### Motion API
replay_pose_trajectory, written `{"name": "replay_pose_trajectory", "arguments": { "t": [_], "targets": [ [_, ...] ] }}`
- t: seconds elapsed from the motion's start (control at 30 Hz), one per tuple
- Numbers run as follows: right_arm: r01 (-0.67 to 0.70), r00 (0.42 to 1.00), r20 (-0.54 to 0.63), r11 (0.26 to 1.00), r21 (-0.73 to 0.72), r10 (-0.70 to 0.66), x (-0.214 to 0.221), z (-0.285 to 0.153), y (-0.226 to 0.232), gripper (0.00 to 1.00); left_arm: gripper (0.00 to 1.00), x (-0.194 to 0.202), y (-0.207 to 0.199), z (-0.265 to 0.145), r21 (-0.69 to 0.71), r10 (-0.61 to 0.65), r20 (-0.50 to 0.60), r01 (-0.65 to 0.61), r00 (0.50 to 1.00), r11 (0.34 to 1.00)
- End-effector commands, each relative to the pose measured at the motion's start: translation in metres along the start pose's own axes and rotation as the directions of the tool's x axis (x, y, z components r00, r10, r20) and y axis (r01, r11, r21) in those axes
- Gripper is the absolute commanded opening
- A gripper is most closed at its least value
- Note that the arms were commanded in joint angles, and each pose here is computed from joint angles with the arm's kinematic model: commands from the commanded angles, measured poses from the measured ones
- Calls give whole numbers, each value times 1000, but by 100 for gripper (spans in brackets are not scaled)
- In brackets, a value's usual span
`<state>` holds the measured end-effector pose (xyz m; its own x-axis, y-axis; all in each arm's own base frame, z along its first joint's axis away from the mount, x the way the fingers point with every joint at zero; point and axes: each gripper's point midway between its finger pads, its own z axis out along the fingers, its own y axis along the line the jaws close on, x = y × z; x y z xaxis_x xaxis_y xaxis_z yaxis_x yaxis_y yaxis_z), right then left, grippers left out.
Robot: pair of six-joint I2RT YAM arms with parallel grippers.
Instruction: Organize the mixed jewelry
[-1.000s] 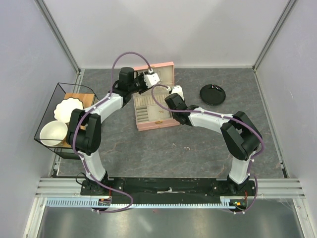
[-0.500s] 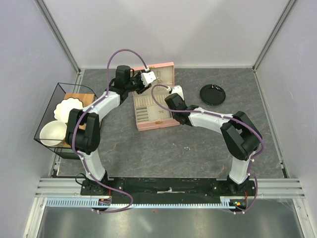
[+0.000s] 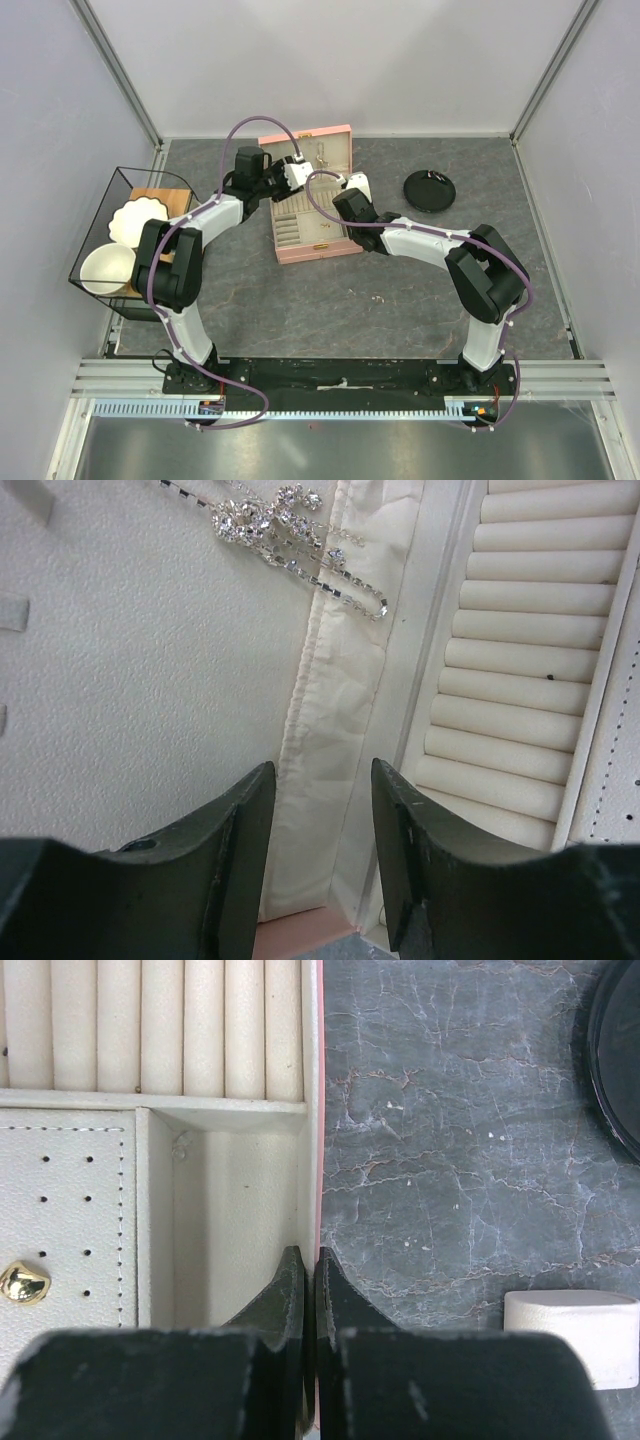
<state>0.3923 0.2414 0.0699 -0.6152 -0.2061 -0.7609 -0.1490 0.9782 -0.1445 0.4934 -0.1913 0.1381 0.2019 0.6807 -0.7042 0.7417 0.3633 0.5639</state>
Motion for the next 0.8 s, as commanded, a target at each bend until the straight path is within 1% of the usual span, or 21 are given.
{"name": "replay_pose_trajectory", "arguments": {
  "t": [0.0, 0.3, 0.53, 0.77],
  "targets": [
    [66, 994, -79, 997, -40, -69, 35, 3, 11, 0, 52, -8, 41, -9, -155, 109, -5, -109, 994, 982],
    [65, 994, -85, 997, -45, -69, 39, 5, 13, 0, 52, -17, 34, -21, -170, 137, 29, -130, 990, 977],
    [60, 994, -86, 997, -56, -65, 41, 6, 16, 0, 52, -39, 28, -44, -173, 158, 89, -140, 983, 975],
    [59, 994, -87, 996, -62, -64, 42, 6, 18, 0, 52, -37, 30, -40, -172, 173, 83, -157, 981, 972]
  ]
}}
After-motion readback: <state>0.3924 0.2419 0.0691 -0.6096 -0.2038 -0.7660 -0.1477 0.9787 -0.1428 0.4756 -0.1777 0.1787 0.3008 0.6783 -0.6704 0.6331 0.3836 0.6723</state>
